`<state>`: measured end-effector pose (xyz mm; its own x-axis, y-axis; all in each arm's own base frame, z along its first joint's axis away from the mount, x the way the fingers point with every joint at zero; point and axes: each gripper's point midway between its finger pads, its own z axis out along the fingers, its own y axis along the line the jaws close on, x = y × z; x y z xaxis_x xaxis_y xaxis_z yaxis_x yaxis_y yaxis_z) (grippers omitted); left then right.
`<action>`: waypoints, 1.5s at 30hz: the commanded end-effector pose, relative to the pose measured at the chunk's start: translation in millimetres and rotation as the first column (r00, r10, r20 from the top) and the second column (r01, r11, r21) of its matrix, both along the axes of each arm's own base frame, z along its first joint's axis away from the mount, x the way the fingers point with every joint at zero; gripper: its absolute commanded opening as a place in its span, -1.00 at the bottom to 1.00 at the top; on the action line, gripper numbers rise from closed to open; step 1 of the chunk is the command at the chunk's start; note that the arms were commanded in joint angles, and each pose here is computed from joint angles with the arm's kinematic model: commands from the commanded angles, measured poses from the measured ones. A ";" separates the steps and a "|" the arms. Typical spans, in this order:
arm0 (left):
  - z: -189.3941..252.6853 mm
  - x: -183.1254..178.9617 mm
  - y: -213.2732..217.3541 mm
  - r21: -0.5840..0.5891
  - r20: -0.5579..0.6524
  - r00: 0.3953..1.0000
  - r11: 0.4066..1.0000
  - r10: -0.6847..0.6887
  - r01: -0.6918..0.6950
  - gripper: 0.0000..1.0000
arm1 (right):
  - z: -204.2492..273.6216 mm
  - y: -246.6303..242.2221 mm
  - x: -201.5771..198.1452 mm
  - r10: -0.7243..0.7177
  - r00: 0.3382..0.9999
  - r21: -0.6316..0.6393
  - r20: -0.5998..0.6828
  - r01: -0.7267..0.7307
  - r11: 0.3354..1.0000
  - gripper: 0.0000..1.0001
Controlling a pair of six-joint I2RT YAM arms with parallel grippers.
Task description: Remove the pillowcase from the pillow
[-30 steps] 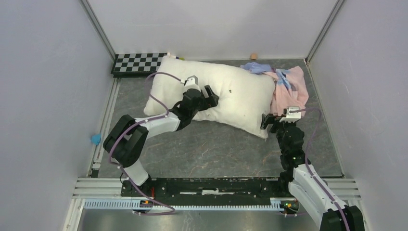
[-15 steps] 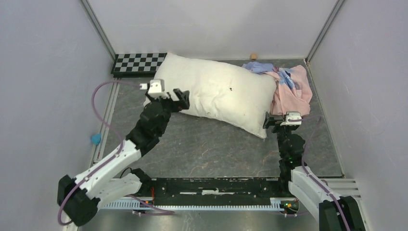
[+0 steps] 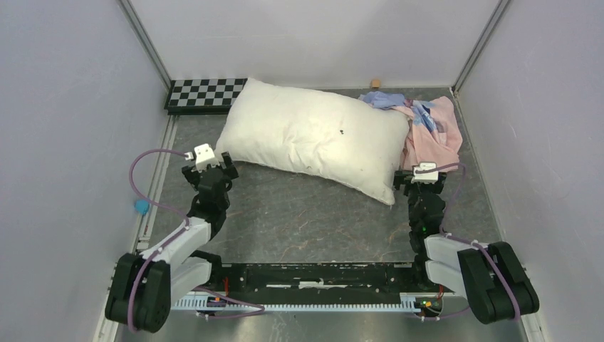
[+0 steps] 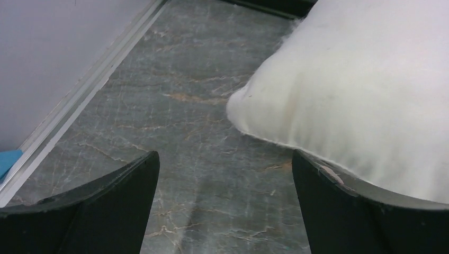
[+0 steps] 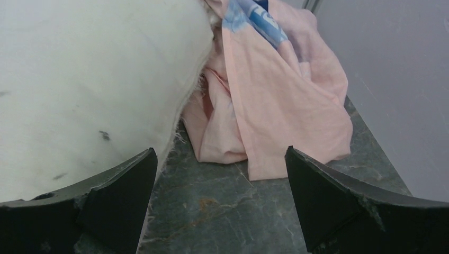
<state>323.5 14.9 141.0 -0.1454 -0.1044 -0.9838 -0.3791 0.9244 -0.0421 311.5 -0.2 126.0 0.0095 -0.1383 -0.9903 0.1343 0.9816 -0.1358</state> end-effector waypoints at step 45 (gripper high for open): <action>-47.9 52.1 -8.2 0.071 0.016 0.975 0.973 -0.220 0.218 1.00 | -35.8 -35.6 -25.5 -0.106 0.994 -0.084 -0.043 0.102 0.991 0.88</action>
